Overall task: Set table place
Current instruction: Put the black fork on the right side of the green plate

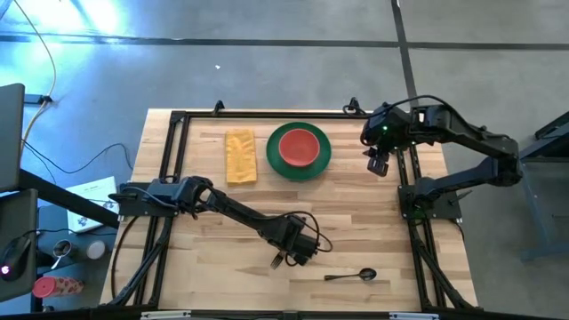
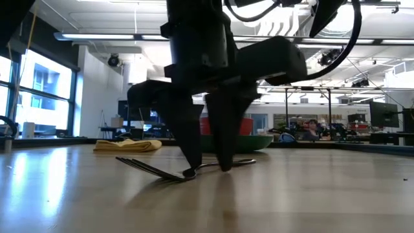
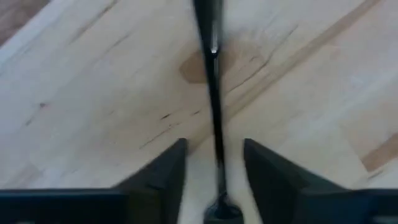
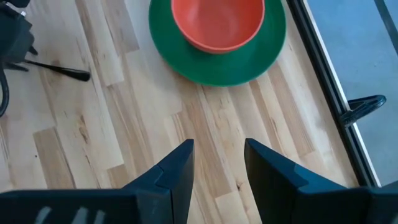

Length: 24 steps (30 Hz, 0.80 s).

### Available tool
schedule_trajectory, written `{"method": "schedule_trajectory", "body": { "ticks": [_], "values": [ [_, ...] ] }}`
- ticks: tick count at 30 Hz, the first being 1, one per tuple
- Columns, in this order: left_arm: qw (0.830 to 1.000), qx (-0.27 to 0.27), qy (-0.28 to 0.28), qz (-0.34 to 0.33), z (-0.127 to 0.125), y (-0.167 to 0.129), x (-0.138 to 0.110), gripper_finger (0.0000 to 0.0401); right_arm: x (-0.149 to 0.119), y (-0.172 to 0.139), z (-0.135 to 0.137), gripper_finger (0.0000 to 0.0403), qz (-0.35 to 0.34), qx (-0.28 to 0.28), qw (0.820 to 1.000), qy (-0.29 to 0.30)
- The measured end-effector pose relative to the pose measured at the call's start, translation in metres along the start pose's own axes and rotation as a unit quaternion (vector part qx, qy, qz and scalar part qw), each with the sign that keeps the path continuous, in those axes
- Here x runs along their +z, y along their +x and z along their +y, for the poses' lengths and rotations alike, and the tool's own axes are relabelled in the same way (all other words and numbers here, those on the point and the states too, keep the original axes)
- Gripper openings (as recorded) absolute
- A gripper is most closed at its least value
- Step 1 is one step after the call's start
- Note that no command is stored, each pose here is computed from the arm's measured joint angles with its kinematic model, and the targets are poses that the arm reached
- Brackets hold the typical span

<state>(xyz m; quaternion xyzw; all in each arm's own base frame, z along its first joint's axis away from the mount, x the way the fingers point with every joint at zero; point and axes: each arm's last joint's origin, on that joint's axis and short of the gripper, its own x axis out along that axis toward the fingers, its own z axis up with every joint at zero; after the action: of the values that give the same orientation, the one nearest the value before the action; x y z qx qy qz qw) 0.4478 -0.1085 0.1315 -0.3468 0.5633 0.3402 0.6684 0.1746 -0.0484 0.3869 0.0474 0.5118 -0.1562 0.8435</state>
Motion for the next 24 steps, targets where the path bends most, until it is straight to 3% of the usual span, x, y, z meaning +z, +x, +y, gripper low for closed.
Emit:
{"method": "schedule_trajectory", "body": {
  "ticks": [3, 4, 9, 12, 14, 15, 17, 20, 24],
  "values": [
    [1.000, 0.002, 0.018, -0.005, 0.001, -0.006, 0.001, 0.0035, -0.001, -0.002, 0.000, 0.0134, -0.003, 0.000, 1.000, 0.002],
    [1.000, 0.001, 0.024, -0.006, 0.000, -0.007, 0.001, 0.0019, -0.002, -0.003, 0.000, 0.0134, -0.005, 0.000, 1.000, 0.002],
    [0.997, 0.044, 0.060, 0.002, 0.001, -0.023, 0.004, 0.0005, -0.003, -0.008, -0.001, 0.0134, -0.023, 0.000, 1.000, 0.006],
    [0.993, 0.084, 0.075, -0.025, 0.002, -0.058, 0.009, 0.0004, -0.001, -0.013, -0.001, 0.0134, -0.062, 0.001, 0.998, 0.010],
    [0.985, 0.140, 0.090, -0.045, 0.009, -0.088, 0.012, 0.0004, 0.002, -0.017, -0.001, 0.0134, -0.097, 0.007, 0.995, 0.012],
    [0.981, 0.148, 0.099, -0.071, 0.009, -0.102, 0.014, 0.0003, 0.004, -0.019, -0.001, 0.0134, -0.112, 0.019, 0.993, 0.011],
    [0.974, 0.114, 0.148, -0.129, 0.005, -0.128, 0.021, 0.0002, 0.009, -0.022, 0.001, 0.0133, -0.142, 0.059, 0.988, 0.004],
    [0.948, 0.118, 0.236, -0.179, 0.012, -0.164, 0.024, 0.0002, 0.017, -0.021, 0.007, 0.0133, -0.169, 0.151, 0.974, -0.025],
    [0.921, 0.119, 0.338, -0.155, 0.022, -0.177, 0.022, 0.0001, 0.034, -0.004, 0.014, 0.0125, -0.160, 0.260, 0.951, -0.047]
  ]
}}
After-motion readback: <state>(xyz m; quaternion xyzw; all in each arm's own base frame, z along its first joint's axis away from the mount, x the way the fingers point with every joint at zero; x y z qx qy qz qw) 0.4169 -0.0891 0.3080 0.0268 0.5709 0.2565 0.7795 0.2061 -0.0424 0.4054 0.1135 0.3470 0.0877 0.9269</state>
